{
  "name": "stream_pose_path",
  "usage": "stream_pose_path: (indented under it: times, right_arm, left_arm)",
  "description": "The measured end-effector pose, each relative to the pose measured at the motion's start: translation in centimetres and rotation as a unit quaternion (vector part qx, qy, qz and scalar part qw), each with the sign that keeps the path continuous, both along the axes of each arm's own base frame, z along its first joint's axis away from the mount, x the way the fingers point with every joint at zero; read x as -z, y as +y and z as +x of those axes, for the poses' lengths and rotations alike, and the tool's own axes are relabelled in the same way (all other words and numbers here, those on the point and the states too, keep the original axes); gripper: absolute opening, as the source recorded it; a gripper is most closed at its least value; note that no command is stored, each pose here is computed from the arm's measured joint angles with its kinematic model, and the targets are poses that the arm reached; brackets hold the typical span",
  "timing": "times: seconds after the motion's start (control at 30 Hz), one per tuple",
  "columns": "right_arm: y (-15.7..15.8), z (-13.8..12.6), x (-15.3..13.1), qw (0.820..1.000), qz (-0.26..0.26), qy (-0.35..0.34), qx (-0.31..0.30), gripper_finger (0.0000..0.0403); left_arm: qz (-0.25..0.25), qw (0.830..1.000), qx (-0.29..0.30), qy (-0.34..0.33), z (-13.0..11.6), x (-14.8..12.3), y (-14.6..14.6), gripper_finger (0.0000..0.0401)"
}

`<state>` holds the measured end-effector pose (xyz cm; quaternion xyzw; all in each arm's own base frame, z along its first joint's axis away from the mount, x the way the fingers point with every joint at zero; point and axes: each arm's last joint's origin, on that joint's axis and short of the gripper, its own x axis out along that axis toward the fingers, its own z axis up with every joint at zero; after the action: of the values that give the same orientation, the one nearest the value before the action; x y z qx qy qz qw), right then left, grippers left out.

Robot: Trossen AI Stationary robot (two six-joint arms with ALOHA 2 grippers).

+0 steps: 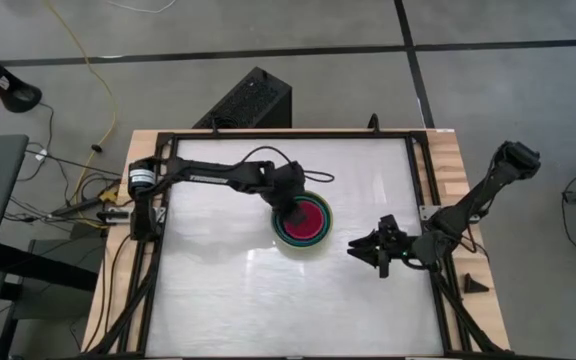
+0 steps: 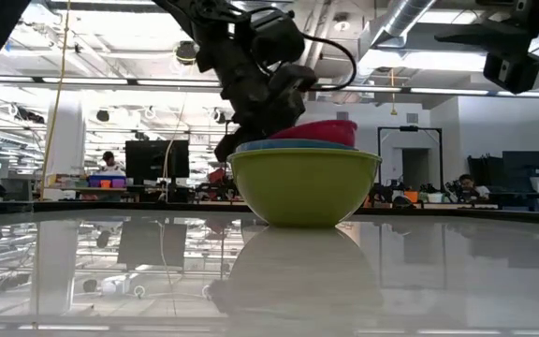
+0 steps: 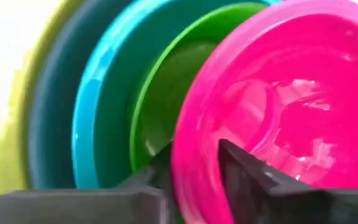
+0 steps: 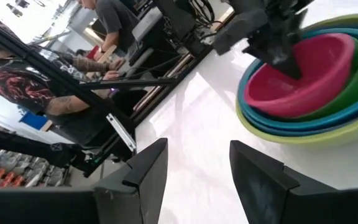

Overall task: Nest bowls inside each other
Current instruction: Stack the red bowl on the green transparent bowl

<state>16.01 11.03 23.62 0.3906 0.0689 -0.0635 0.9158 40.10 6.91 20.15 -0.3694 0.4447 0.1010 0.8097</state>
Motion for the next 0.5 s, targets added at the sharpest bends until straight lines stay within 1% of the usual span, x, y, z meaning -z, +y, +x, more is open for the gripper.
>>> stream_pose_path:
  times: [0.07,0.17,0.27,0.33,0.4,0.5]
  right_arm:
    - [0.0,0.0,-0.1,1.0,-0.002,-0.002,-0.001,0.0205]
    - [0.0,0.0,0.0,1.0,-0.003,-0.001,-0.001,0.0205]
    - [0.0,0.0,0.0,1.0,-0.003,-0.002,-0.001,0.0205]
    - [0.0,0.0,0.0,1.0,-0.003,-0.002,-0.001,0.0205]
    - [0.0,0.0,0.0,1.0,-0.003,-0.001,-0.001,0.0205]
    - [0.0,0.0,0.0,1.0,-0.006,0.001,-0.001,0.0205]
  left_arm:
    - [0.009,1.0,-0.002,-0.006,-0.1,-0.3,0.3,0.0127]
    - [0.023,0.999,-0.006,-0.037,-0.2,-1.6,0.8,0.0175]
    - [0.035,0.997,-0.017,-0.06,-0.8,-3.3,1.2,0.0209]
    - [0.045,0.996,-0.022,-0.069,-1.1,-4.1,1.2,0.0219]
    - [0.05,0.995,-0.012,-0.083,-1.0,-4.7,0.6,0.0222]
    - [0.068,0.994,0.006,-0.087,-0.9,-5.0,-0.7,0.021]
